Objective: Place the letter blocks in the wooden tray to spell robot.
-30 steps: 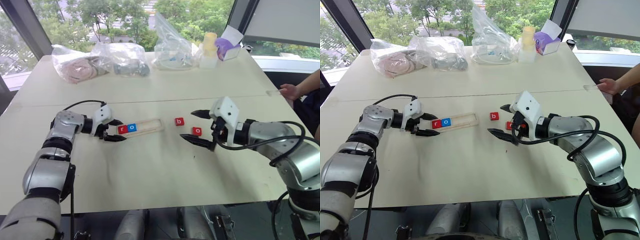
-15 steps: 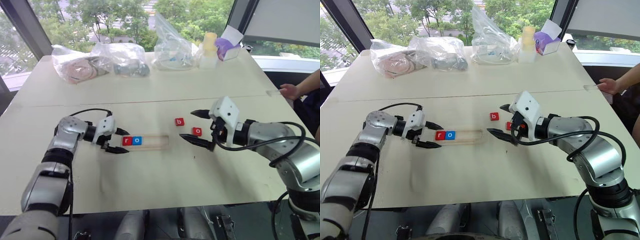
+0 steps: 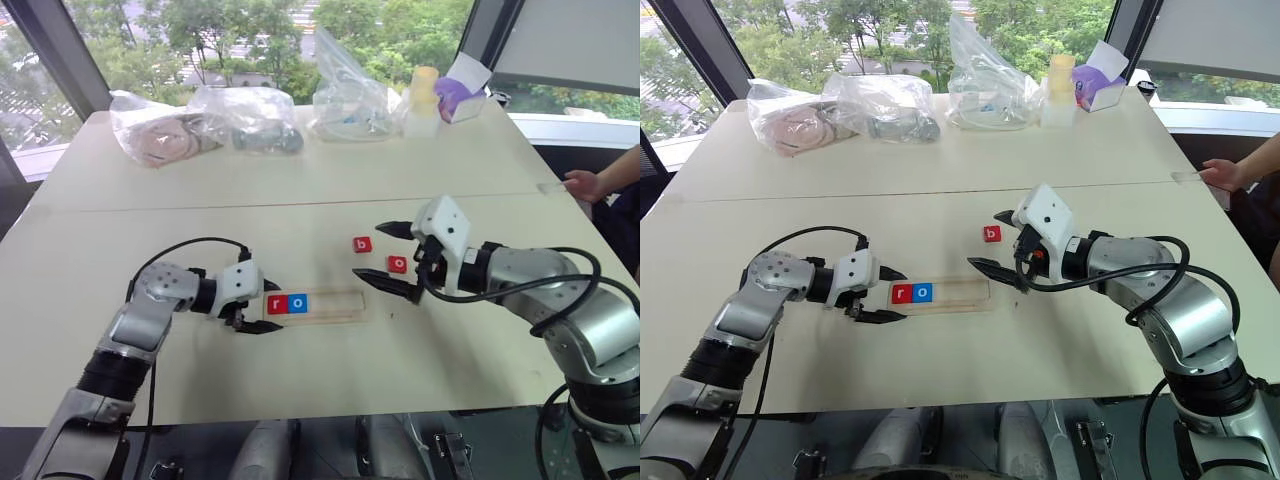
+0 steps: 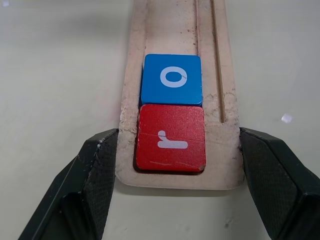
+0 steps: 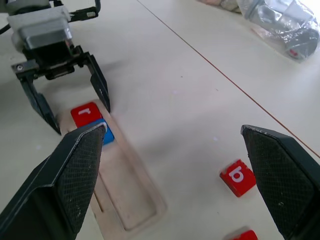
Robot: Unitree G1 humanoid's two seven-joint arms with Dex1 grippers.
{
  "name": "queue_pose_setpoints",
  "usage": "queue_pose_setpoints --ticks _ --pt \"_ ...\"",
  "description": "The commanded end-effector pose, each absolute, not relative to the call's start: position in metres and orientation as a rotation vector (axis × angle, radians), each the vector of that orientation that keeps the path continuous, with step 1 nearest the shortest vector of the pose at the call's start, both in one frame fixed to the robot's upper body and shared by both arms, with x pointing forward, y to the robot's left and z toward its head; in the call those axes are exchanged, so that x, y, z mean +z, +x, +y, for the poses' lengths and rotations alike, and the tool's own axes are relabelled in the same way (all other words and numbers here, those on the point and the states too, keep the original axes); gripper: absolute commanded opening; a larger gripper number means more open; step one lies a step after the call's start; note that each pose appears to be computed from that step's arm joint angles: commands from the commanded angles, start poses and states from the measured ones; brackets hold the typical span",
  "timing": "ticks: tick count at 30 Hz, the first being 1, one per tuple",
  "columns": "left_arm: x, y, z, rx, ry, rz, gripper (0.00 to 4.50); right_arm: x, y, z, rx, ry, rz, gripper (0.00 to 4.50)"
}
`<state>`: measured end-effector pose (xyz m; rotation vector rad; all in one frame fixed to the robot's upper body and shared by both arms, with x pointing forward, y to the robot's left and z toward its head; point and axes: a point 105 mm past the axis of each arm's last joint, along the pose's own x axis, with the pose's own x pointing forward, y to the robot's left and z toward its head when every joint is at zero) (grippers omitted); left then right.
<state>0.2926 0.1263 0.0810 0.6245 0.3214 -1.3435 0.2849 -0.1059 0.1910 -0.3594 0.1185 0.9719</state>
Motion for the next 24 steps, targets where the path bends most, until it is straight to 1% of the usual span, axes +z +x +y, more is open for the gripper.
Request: queue_pose_setpoints --ticks 1,5,12,13,14,18,21,24 --pt "0.061 0.272 0.107 -1.429 0.624 0.384 3.11 0.200 0.281 -0.100 0.976 -0.373 0.063 4.50" --pt "0.061 0.265 0.101 -1.450 0.624 0.387 3.11 0.195 0.287 -0.099 0.943 -0.383 0.074 4.50" --pt "0.057 0.265 0.105 -1.428 0.627 0.420 3.11 0.183 0.306 -0.098 0.861 -0.434 0.099 4.50" --pt "0.056 0.266 0.106 -1.417 0.625 0.424 4.16 0.183 0.308 -0.097 0.856 -0.437 0.101 4.50" --pt "0.056 0.266 0.107 -1.408 0.621 0.429 4.45 0.182 0.311 -0.097 0.844 -0.441 0.104 4.50" --pt "0.058 0.266 0.109 -1.377 0.597 0.435 4.45 0.175 0.325 -0.098 0.767 -0.456 0.132 4.50" --pt "0.063 0.261 0.117 -1.339 0.568 0.442 4.45 0.164 0.348 -0.101 0.601 -0.397 0.216 4.50" --pt "0.068 0.257 0.127 -1.294 0.541 0.452 4.45 0.157 0.359 -0.098 0.514 -0.344 0.269 4.50"
